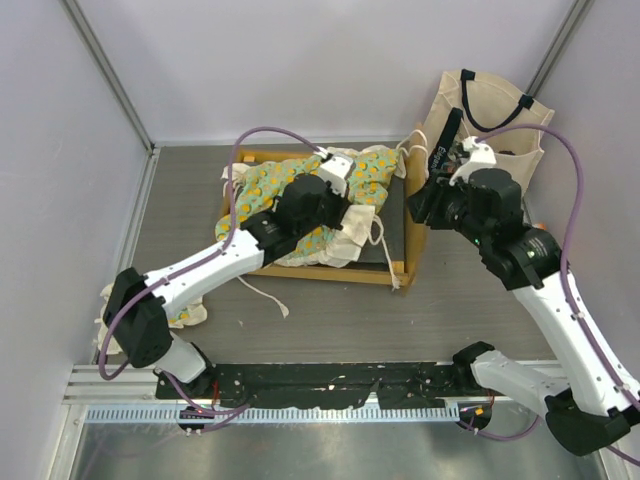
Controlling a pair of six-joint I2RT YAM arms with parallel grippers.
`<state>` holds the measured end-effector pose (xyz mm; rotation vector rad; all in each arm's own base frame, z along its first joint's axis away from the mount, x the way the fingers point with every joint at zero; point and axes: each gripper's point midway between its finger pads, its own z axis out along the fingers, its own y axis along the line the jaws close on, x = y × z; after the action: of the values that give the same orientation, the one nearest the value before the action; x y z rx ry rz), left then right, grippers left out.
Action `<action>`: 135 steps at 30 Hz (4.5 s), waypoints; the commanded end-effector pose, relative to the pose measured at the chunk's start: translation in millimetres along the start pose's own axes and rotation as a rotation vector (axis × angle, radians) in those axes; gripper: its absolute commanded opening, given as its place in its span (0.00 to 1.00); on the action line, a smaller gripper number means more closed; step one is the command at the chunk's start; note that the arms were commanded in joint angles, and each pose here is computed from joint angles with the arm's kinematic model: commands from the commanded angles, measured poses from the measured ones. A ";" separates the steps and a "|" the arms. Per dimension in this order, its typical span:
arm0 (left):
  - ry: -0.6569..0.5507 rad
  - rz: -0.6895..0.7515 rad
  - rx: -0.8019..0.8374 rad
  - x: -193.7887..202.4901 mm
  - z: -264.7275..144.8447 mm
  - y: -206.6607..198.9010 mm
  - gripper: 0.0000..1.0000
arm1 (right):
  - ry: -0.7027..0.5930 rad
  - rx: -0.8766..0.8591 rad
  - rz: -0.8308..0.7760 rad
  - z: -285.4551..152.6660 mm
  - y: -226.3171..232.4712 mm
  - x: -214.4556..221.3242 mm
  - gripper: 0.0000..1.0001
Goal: Set up the pet bed
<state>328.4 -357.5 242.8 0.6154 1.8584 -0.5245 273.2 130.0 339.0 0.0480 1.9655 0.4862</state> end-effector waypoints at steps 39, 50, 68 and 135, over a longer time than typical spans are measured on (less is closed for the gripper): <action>-0.054 -0.283 0.144 4.9 -9.0 38.7 0.00 | 0.264 0.163 0.083 118.1 5.9 148.4 0.39; -0.060 -0.287 0.139 2.9 -10.6 42.7 0.00 | 0.285 0.165 0.082 117.9 3.5 156.0 0.11; -0.028 -0.276 0.138 10.4 -5.1 47.6 0.00 | 0.369 -0.070 -0.195 28.5 15.5 130.1 0.01; 0.010 -0.283 0.144 20.9 -5.5 50.2 0.00 | 0.196 0.143 -0.281 131.2 -17.3 152.7 0.01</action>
<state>344.5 -318.2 202.2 0.4673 2.0030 -0.8692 314.8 197.7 119.5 -0.2421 2.2884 0.1466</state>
